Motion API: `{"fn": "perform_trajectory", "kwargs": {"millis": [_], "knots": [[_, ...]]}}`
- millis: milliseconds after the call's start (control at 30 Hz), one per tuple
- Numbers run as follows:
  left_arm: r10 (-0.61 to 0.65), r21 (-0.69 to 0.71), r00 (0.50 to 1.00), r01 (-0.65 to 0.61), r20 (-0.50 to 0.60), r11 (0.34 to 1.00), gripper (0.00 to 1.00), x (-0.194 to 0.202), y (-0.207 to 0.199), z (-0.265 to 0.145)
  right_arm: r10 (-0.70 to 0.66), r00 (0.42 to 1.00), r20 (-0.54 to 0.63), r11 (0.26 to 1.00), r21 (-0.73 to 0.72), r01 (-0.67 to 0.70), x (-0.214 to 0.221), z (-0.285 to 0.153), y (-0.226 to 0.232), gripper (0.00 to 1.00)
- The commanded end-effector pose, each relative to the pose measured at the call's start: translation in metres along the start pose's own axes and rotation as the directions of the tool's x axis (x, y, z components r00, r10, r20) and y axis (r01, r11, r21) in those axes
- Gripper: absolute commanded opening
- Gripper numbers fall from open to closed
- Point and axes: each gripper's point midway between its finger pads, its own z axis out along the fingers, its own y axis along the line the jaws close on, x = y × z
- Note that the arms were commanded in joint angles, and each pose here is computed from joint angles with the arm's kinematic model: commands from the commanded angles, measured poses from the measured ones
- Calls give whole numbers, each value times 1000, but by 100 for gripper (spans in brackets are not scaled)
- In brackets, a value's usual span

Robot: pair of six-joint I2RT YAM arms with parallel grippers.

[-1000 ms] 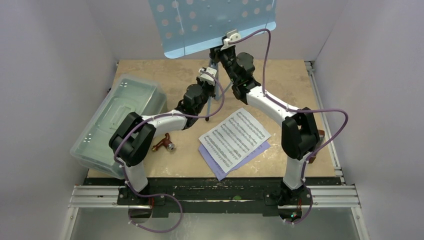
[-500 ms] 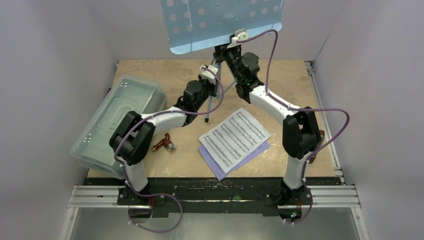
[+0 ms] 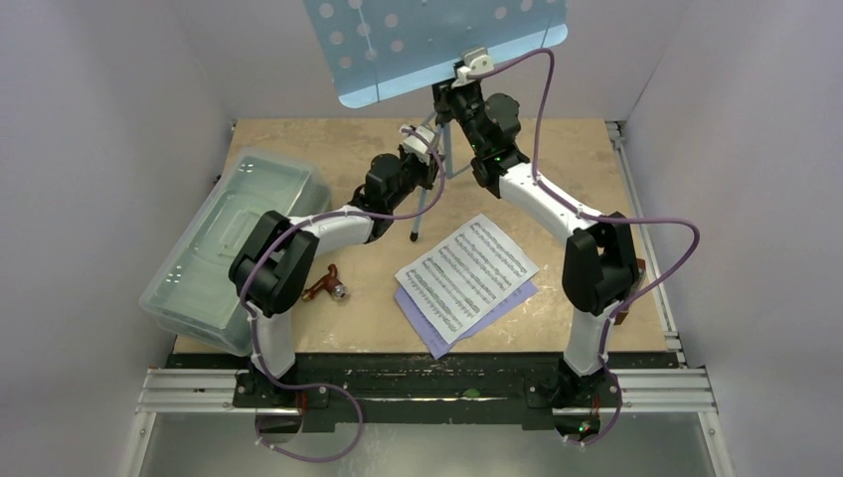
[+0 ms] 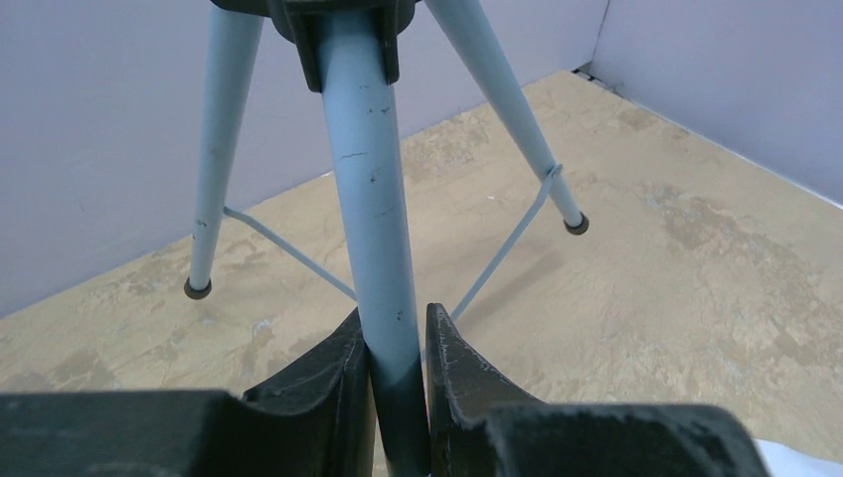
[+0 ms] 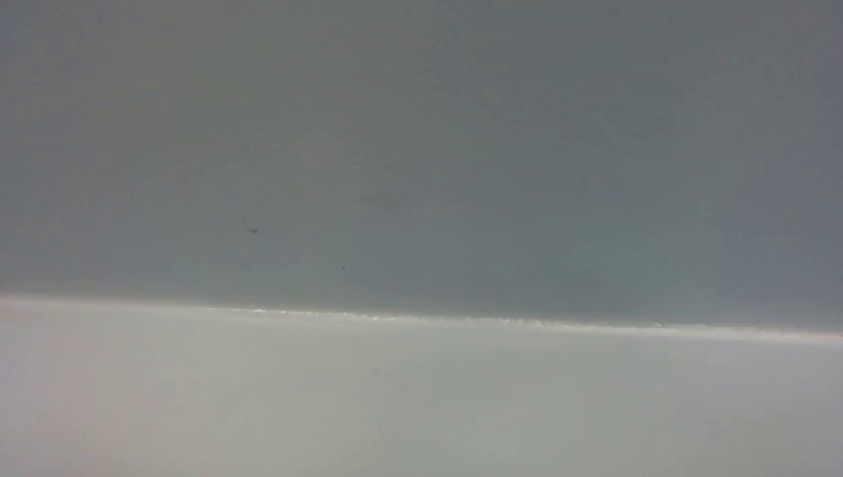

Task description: Set up the instrument practice props

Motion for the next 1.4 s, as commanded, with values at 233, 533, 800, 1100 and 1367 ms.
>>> {"fn": "perform_trajectory", "kwargs": {"millis": [233,533,800,1100,1367], "knots": [[226,254,814,-100,-535,962,0,179,-9,-67,-59,620,782,987,140,-83,-361,-88,-46,0],[245,327,771,-51,-588,944,0,205,-20,-73,-87,731,677,953,269,-136,-311,-109,-67,0],[175,310,787,23,-592,950,8,195,-29,-63,-94,830,549,907,390,-156,-253,-132,-68,0],[25,273,863,132,-505,953,42,122,-42,-35,-99,883,458,878,458,-139,-212,-128,-76,0],[-176,248,940,253,-294,935,66,29,-51,-24,-84,914,396,845,514,-145,-192,-120,-83,0]]}}
